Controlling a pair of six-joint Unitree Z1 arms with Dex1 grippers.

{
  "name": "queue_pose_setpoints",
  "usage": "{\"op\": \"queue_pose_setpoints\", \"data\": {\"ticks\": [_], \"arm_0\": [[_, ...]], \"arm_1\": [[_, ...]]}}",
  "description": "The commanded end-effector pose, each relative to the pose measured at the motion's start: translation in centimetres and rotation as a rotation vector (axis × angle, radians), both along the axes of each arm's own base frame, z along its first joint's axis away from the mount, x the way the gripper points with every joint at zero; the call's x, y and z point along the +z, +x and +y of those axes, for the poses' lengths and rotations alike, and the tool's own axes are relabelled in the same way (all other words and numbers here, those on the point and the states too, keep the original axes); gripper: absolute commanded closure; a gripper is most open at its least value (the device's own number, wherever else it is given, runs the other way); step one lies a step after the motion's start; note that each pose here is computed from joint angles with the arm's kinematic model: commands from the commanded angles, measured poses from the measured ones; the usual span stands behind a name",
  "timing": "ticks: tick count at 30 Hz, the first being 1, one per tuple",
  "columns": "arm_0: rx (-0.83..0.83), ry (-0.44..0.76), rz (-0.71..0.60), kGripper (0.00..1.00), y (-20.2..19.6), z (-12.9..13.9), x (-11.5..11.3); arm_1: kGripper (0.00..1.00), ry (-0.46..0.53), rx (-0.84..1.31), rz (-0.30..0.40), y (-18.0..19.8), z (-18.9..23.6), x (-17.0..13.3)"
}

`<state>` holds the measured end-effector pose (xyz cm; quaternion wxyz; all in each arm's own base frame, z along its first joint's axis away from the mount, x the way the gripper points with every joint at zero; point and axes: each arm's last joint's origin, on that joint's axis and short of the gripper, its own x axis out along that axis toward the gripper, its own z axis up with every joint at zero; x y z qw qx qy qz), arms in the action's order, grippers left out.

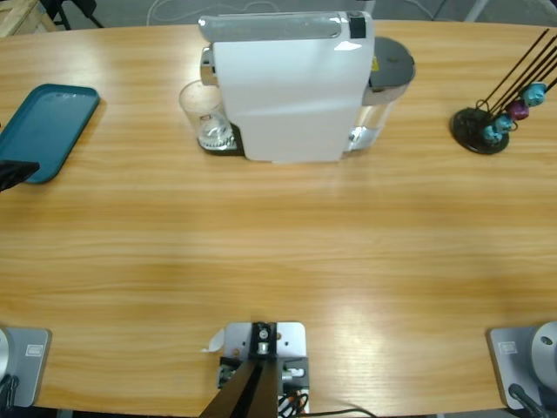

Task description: Pour coffee

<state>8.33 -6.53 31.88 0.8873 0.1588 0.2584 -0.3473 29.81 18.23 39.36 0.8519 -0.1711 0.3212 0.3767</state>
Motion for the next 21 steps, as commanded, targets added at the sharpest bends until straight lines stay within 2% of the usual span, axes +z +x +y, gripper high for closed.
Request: {"op": "queue_pose_setpoints", "data": {"ticks": [1,21], "arm_0": [[0.001,0.036,0.040,0.151,0.2,-0.2,-1.2],[-0.011,0.039,0.043,0.151,0.2,-0.4,-1.3]], "arm_1": [[1.000,-0.053,0.006,0.051,1.2,0.9,-2.4],[1.000,-0.065,-0.004,0.085,2.1,0.8,-4.0]]}}
